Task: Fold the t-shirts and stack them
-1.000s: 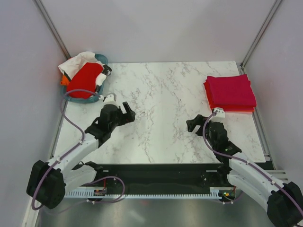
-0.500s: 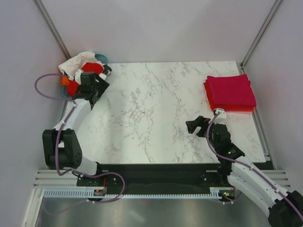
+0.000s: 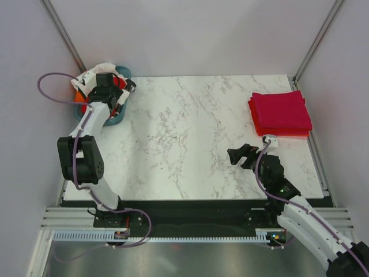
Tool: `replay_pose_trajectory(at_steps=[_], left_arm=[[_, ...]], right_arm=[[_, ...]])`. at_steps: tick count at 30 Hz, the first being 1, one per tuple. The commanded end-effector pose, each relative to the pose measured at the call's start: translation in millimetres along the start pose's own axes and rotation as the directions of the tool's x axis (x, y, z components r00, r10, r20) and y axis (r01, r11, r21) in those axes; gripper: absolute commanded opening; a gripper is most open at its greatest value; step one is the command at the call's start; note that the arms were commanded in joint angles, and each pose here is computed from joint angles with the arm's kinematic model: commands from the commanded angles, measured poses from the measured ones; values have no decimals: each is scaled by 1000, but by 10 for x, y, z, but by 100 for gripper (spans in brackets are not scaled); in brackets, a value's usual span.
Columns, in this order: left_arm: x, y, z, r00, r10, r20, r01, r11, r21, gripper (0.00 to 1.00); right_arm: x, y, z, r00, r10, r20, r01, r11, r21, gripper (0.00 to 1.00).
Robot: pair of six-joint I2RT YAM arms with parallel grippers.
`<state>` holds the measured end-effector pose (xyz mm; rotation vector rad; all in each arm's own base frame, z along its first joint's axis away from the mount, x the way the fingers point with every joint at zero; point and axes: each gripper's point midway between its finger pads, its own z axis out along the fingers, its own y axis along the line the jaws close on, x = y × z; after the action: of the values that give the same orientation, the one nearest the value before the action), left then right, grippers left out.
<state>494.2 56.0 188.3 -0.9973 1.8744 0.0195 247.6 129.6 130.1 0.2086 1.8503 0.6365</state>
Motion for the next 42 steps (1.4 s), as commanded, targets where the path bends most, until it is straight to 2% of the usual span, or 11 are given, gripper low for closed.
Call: replay_pose_trajectory(at_steps=[1,7,8,10,11,15,22,27,32,38,42], left_arm=[[-84,108,184,997,61,39,-58,995,-81,69],[232,133,595,994,89,-63,-94,992,-88,62],[254,138,632,993,88,-75,-94,992,-86,41],[260,90,642,992,86,-92,-92,994,-66,21],[227,84,617,992,88,-90,-94,994,-63,2],[-97,138,289,998,62,-5,-62,994,-89,2],[-735,-138,-608,994,14,109,-25,994,104,4],[-1275,-231,-1358,962,-95,258,30,969,246,6],[-1599,-213,-1705,927,-127,354,28,961,274,4],[-1481,-500,-1896,956,-137,258,12,901,434,2],[-1045,-923,-2205,995,-77,71,14,771,636,2]], right_arm=[[10,28,9,1000,-17,-7,17,1000,-16,96],[15,21,18,1000,-20,-8,20,1000,-14,96],[21,15,17,1000,-23,-10,23,1000,-12,96],[14,3,15,1000,-26,-7,26,1000,-7,96],[15,4,13,1000,-28,-7,28,1000,-7,96],[14,-20,14,999,-32,-7,32,999,6,96],[27,-13,25,999,-31,-11,31,1000,1,96],[66,-17,42,999,-32,-27,33,999,1,96],[73,-15,51,999,-32,-30,32,999,-1,95],[74,-14,51,999,-34,-30,34,999,-1,95],[82,-24,58,999,-38,-33,38,999,2,95]])
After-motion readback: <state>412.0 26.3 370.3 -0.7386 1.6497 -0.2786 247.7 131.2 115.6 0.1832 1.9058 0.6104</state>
